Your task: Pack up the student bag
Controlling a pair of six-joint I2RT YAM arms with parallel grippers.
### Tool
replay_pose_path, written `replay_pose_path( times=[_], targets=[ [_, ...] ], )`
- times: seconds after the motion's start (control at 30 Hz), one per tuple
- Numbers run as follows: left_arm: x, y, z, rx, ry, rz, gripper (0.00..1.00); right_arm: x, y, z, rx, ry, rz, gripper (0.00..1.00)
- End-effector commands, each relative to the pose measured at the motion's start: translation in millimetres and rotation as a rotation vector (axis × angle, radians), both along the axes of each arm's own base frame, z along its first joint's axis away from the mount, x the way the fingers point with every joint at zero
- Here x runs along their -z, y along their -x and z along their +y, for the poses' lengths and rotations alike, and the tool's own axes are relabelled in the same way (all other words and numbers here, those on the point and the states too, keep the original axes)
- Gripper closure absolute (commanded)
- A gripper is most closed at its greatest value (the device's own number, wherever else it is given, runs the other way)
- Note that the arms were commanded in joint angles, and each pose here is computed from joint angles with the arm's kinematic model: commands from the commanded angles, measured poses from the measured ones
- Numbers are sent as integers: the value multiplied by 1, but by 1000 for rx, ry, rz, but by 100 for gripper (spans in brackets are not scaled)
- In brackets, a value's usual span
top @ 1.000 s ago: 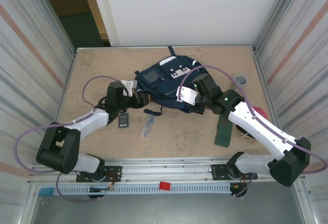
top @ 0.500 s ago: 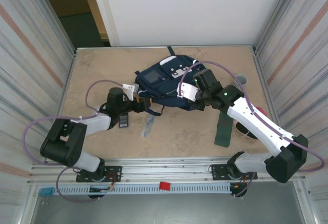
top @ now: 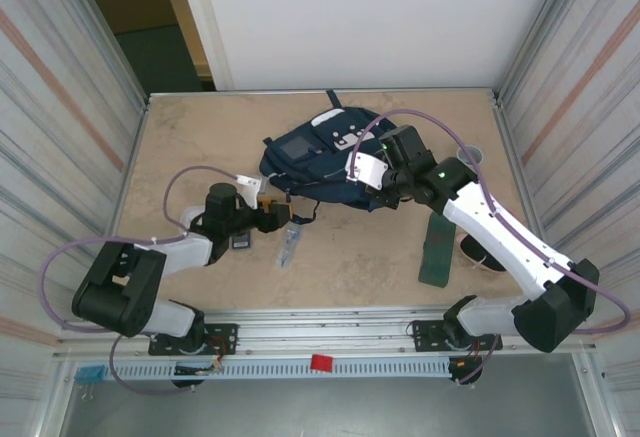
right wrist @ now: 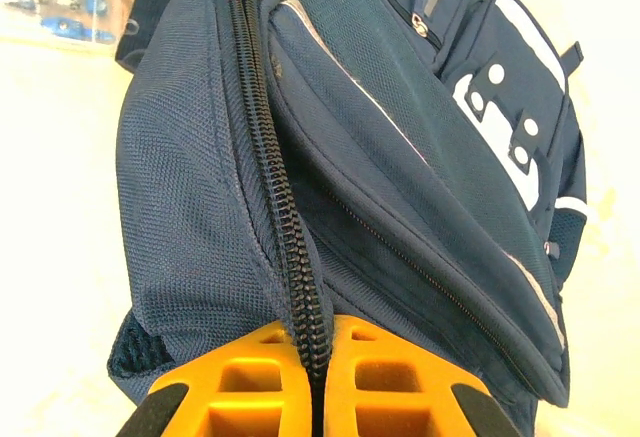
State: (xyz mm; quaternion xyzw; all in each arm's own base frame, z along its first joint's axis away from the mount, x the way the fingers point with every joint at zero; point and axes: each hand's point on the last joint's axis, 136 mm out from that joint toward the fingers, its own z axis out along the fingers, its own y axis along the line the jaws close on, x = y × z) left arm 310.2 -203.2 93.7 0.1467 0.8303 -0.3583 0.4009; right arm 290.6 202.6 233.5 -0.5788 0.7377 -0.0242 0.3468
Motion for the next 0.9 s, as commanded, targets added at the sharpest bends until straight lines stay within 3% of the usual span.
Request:
replay_pose_path(
  times=[0.0, 0.13, 0.27, 0.53, 0.67, 0.87],
  targets=[
    [-10, -13, -7, 33, 0, -75, 33, -40, -14, 10, -22, -72, -115, 100],
    [-10, -21, -15, 68, 7, -101, 36, -42, -12, 13, -33, -87, -111, 100],
    [-14, -26, -24, 115, 31, -131, 46, -40, -13, 13, -32, -88, -104, 100],
    [-19, -17, -40, 219, 59, -126, 78, -36, -17, 11, -1, -85, -100, 100],
    [-22, -10, -44, 240, 58, -108, 100, -32, -21, 9, 40, -95, -101, 100],
    [-37, 8, -57, 305, 41, -133, 100, -22, -25, 5, 123, -128, -104, 100]
  ],
)
